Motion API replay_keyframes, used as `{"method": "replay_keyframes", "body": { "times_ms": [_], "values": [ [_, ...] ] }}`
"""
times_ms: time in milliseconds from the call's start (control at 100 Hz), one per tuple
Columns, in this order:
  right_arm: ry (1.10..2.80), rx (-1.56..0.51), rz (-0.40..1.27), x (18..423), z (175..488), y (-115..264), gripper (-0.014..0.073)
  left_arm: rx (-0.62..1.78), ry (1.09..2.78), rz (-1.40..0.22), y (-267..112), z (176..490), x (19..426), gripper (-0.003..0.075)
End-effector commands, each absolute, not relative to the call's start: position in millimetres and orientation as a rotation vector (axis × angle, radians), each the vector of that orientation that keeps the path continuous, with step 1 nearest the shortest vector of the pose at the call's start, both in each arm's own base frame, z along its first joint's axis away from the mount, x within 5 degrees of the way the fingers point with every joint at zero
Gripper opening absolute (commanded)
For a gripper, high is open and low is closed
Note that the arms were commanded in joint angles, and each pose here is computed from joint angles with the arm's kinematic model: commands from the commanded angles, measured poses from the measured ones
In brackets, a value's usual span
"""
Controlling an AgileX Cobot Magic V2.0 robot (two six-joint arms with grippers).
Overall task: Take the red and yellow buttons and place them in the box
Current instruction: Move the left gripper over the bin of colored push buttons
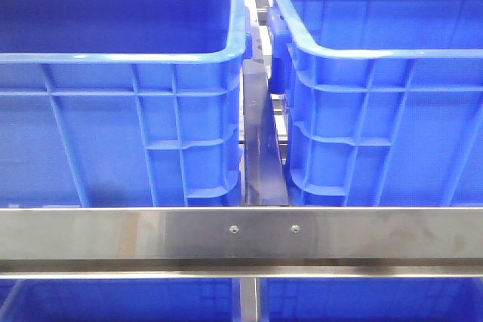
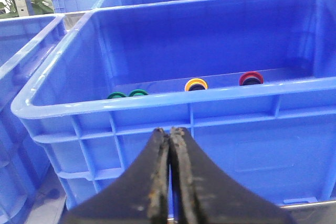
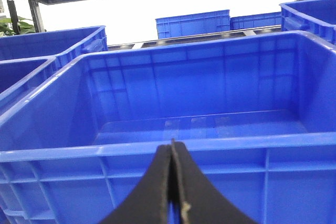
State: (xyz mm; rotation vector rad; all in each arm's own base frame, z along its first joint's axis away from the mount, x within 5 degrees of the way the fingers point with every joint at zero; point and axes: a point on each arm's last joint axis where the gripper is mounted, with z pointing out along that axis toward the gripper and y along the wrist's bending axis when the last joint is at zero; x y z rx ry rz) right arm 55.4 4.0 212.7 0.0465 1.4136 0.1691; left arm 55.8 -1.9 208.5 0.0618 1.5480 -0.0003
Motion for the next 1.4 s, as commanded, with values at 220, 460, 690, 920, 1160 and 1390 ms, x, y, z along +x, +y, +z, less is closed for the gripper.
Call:
{"method": "replay_keyframes", "body": {
  "times_ms": [220,460,690,920,1160,1390],
  "values": [
    [1.289,0.028,0.172,50.2,227.6,4.4,-0.0068,0.059,1.466,-0.015,-2.7,204.4,54.6,-0.0019],
    [1.289,0.028,0.172,50.2,227.6,4.4,-0.0068,-0.011,1.431,-0.088,-2.2,231.2,48.8,-0.0019],
    [1.289,0.028,0.172,50.2,227.6,4.4,-0.0068,-0.023,1.447,-0.096,-1.3,294.5,36.7,-0.0019],
    [1.289,0.028,0.172,50.2,227.6,4.4,-0.0068,-0.019,1.604,-0.059,-0.3,360.0,47.8,-0.0019],
    [1.289,0.028,0.172,50.2,227.6,4.4,-0.0068,-0.015,1.949,-0.012,-0.5,397.9,93.2,-0.0019],
    [1.289,0.028,0.172,50.2,227.6,4.4,-0.0068,0.0,2.088,0.005,-2.5,409.4,138.7,-0.0019]
  ]
}}
